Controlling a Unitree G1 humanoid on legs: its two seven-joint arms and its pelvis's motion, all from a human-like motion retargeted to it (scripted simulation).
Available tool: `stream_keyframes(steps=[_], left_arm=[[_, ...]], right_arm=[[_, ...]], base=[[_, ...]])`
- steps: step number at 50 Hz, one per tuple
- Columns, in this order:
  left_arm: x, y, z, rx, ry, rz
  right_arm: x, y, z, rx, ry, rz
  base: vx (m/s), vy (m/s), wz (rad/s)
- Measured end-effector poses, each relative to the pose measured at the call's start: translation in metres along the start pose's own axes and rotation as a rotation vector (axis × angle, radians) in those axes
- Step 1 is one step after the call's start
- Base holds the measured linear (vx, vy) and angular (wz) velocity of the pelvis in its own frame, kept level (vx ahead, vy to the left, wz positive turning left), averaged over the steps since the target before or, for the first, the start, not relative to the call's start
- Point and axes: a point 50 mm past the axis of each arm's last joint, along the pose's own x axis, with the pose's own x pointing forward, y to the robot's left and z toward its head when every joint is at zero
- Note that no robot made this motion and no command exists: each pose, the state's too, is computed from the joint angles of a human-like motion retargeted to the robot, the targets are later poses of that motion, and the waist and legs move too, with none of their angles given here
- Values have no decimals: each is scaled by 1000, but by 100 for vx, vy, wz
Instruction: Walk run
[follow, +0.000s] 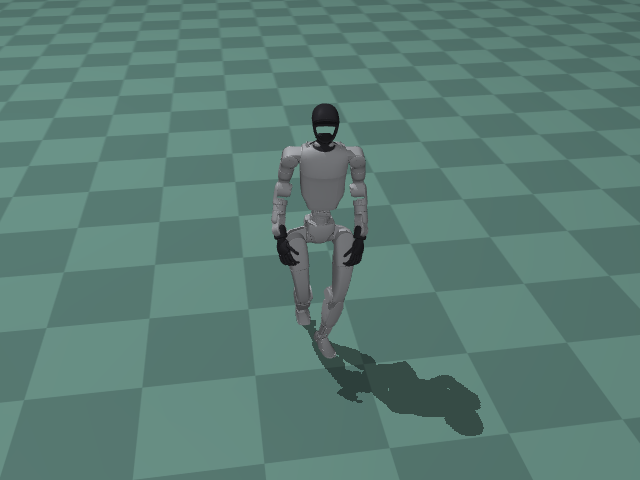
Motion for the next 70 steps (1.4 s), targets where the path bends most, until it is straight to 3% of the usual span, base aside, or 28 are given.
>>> stream_keyframes(steps=[7,11,15,20,24,28,39,46,53,60,70], left_arm=[[5,-10,17,60,-83,-90],[4,-10,18,143,-95,-130],[2,-14,11,208,-68,-182],[6,-14,11,232,-9,-171],[1,-11,16,141,-88,14],[-5,3,16,117,-138,122],[2,39,13,163,-63,105],[10,15,20,65,-80,-62],[6,9,19,210,-88,-88],[5,8,8,358,-16,-177],[0,22,22,218,-153,55]], right_arm=[[-21,-14,-2,226,-145,-303],[-23,-31,4,192,-179,-422],[-15,-16,5,138,-134,-301],[-5,-3,-4,247,-47,-121],[-7,0,-8,278,-54,-109],[-10,3,-6,159,-81,-48],[2,21,2,120,-8,84],[-9,-8,6,88,-88,-165],[-14,-35,13,44,-152,-301],[-6,-11,6,84,-78,-147],[-10,9,-25,36,91,123]], base=[[133,-29,57],[131,-43,15],[146,-55,10],[137,-53,24],[120,-45,-55],[122,-45,-79],[135,-52,17],[119,-41,-31],[122,-46,30],[135,-65,-3],[111,-49,-49]])
